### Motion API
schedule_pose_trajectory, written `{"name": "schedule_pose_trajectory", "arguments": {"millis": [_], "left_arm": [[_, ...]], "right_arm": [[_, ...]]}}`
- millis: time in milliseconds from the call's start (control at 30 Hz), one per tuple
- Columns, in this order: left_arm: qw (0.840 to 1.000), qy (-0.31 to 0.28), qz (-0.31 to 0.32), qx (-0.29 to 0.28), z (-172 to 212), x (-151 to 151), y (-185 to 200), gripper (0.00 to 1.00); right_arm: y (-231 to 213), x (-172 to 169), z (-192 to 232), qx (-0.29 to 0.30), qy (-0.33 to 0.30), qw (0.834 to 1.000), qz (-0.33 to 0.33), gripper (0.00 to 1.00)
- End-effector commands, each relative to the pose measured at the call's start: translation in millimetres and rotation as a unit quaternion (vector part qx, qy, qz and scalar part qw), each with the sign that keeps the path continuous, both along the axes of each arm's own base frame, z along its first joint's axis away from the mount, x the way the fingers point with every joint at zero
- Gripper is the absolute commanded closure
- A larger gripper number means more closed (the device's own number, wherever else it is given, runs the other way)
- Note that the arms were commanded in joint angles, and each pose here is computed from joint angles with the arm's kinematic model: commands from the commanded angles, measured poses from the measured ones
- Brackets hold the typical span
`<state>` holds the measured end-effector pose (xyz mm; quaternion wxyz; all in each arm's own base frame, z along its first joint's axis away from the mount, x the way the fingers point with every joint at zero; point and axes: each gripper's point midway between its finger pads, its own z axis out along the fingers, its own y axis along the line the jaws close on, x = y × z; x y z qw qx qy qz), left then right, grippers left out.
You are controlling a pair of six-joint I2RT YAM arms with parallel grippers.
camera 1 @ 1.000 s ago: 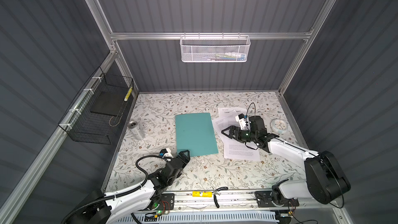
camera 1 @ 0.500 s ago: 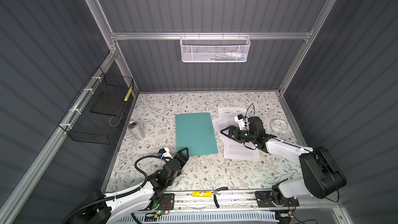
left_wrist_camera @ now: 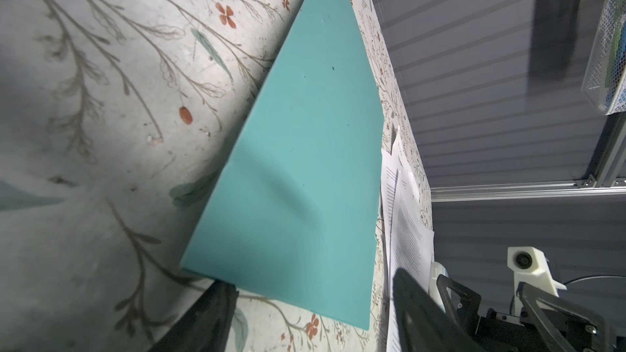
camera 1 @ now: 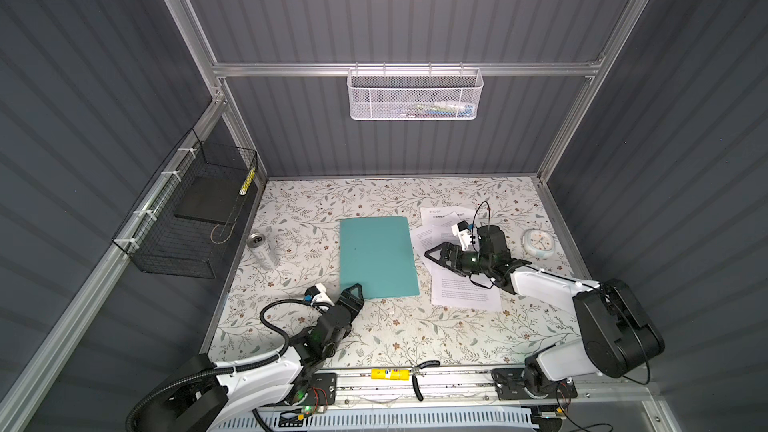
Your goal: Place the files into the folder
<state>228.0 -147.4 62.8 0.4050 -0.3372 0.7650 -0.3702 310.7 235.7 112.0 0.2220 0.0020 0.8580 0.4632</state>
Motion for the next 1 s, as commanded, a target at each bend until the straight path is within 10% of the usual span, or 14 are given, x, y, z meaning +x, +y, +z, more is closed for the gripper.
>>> {"name": "schedule_pose_trajectory", "arguments": {"millis": [0, 967], "left_arm": [[1.0, -0.01, 0.012, 0.027, -11, -3, 14, 0.26], [1.0, 0.009, 0.009, 0.021, -11, 26, 7, 0.24]], "right_arm": [[4, 1, 3, 0.002, -0.007, 1.0, 0.009, 0.03], [6, 10, 20, 0.004, -0.027, 1.0, 0.009, 0.03]]}}
